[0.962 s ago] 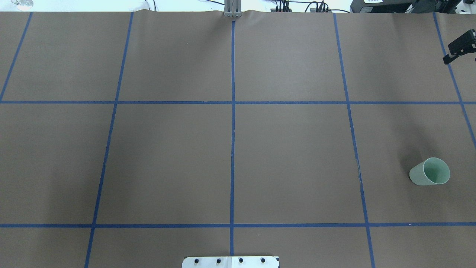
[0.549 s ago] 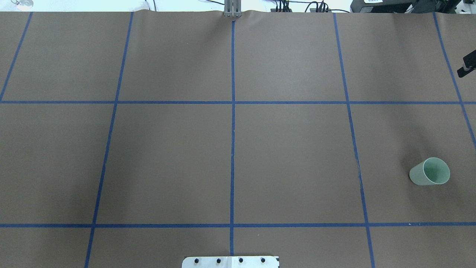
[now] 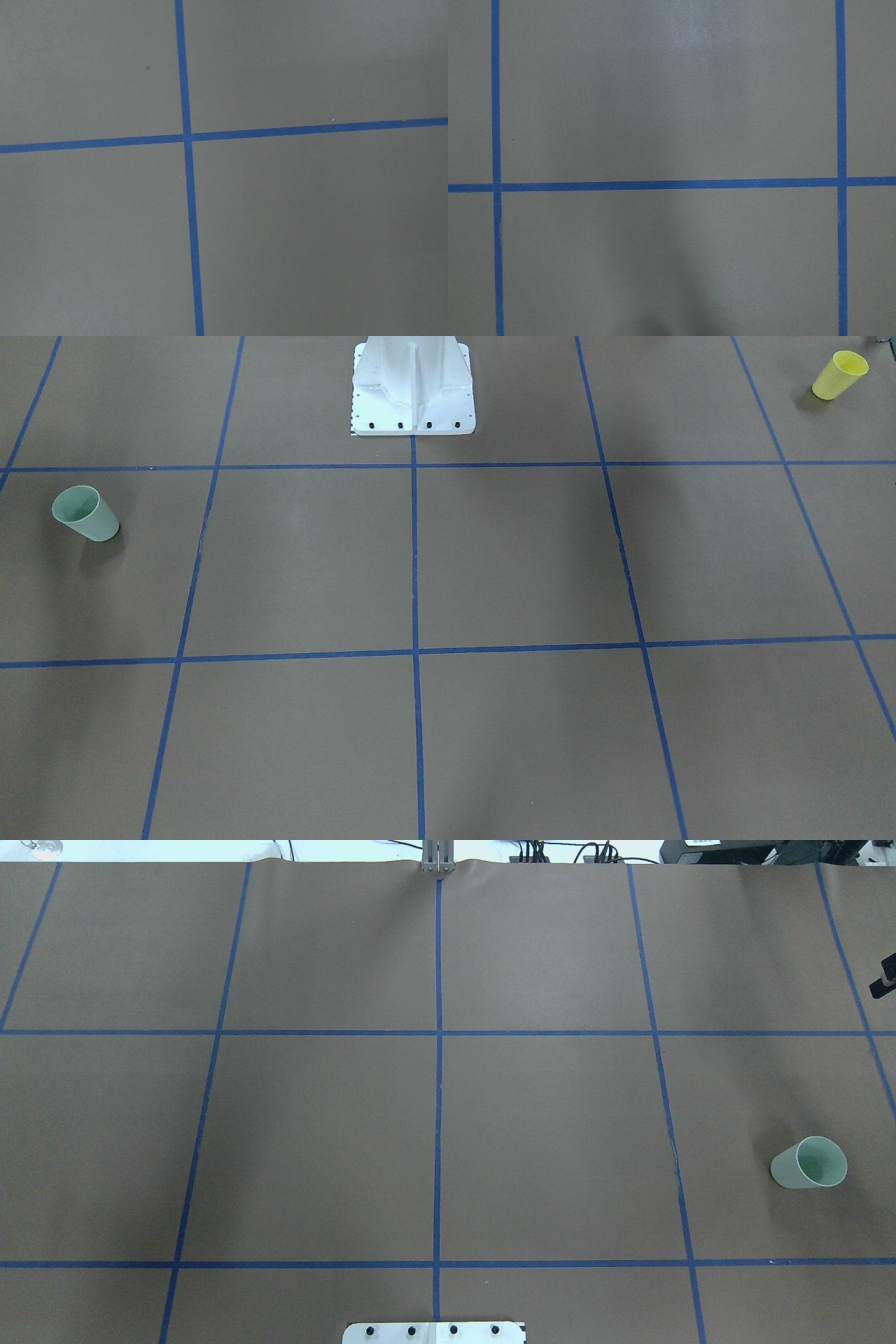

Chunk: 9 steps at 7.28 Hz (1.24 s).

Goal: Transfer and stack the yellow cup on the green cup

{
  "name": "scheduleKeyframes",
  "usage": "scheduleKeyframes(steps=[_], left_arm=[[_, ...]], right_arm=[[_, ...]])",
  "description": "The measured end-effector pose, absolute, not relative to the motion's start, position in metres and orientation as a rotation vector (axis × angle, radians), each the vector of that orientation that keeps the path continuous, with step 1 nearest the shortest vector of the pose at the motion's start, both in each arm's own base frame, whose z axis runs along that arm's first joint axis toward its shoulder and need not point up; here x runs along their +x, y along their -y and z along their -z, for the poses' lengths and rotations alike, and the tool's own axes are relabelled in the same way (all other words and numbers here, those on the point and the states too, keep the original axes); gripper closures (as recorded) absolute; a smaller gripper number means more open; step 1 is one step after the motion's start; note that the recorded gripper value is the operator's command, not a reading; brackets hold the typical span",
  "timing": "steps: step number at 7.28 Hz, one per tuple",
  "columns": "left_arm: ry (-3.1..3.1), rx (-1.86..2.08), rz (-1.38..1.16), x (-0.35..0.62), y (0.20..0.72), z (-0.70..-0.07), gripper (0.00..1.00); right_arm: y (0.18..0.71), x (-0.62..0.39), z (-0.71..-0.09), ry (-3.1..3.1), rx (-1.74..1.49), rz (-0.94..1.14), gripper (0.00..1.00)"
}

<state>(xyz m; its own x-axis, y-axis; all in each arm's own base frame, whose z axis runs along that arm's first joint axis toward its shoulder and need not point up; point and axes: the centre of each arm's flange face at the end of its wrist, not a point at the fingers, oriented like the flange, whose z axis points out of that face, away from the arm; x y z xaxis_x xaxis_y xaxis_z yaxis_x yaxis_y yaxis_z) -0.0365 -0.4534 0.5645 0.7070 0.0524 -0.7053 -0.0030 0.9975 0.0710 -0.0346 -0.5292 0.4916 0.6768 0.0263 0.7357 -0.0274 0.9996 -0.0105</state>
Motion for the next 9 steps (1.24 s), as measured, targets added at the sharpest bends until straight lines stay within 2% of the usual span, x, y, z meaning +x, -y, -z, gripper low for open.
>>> scheduleKeyframes(steps=[5,9], left_arm=[[-0.789,0.026,0.016,-0.036,0.432,-0.584,0.0],[-0.771,-0.146,0.374,-0.037,0.402,-0.609,0.0]], right_arm=[[0.509,-0.038,-0.498,0.832,-0.01,-0.02,0.0],[0.504,-0.061,-0.505,0.866,-0.062,-0.002,0.0]])
